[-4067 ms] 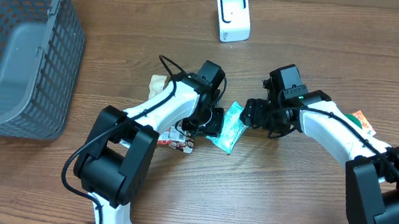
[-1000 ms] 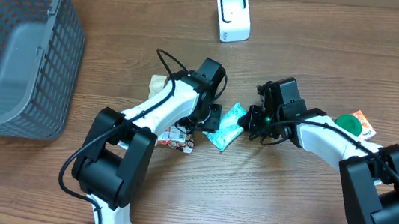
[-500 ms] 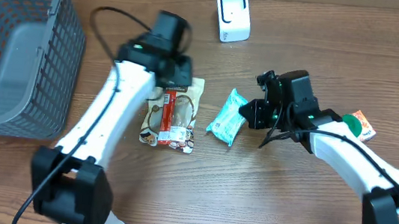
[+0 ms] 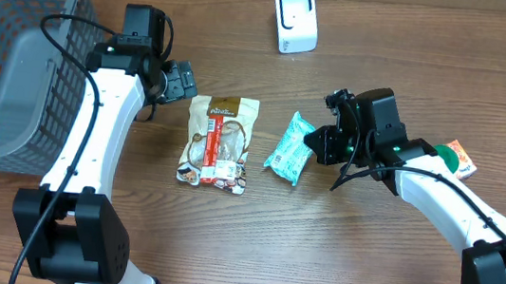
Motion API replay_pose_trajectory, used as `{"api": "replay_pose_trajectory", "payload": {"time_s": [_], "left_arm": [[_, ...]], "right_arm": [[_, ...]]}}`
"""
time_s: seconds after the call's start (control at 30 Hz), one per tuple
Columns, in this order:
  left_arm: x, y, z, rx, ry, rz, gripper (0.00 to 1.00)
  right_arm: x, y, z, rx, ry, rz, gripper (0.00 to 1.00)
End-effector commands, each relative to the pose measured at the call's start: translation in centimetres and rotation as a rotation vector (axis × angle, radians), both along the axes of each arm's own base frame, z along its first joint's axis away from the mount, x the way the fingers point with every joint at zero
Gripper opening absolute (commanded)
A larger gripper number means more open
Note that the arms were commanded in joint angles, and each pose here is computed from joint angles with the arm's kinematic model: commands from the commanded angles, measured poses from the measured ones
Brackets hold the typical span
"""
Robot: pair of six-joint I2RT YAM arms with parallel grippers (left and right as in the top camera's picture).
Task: Scan the item barcode
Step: 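Release the left gripper and retract the left arm to rest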
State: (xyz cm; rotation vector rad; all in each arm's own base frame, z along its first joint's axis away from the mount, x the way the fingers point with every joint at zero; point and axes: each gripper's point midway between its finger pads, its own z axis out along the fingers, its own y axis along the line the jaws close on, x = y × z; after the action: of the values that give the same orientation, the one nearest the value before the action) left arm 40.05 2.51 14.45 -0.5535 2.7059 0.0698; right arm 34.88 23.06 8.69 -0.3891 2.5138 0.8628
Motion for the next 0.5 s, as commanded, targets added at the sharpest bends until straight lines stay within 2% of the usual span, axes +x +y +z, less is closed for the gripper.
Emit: {"api": "replay_pose_trajectory", "payload": {"time_s": [0.0, 0.47], "left_arm": [[0.21, 0.28, 0.41, 0.019, -0.008, -0.004, 1.00], [0.21, 0.28, 0.41, 0.019, -0.008, -0.004, 1.00]], "right_arm": [[0.13, 0.09, 0.93, 0.016, -0.025, 0.010, 0.04], [0.16, 0.10, 0.96, 0.017, -0.028, 0.010, 0.04]]}}
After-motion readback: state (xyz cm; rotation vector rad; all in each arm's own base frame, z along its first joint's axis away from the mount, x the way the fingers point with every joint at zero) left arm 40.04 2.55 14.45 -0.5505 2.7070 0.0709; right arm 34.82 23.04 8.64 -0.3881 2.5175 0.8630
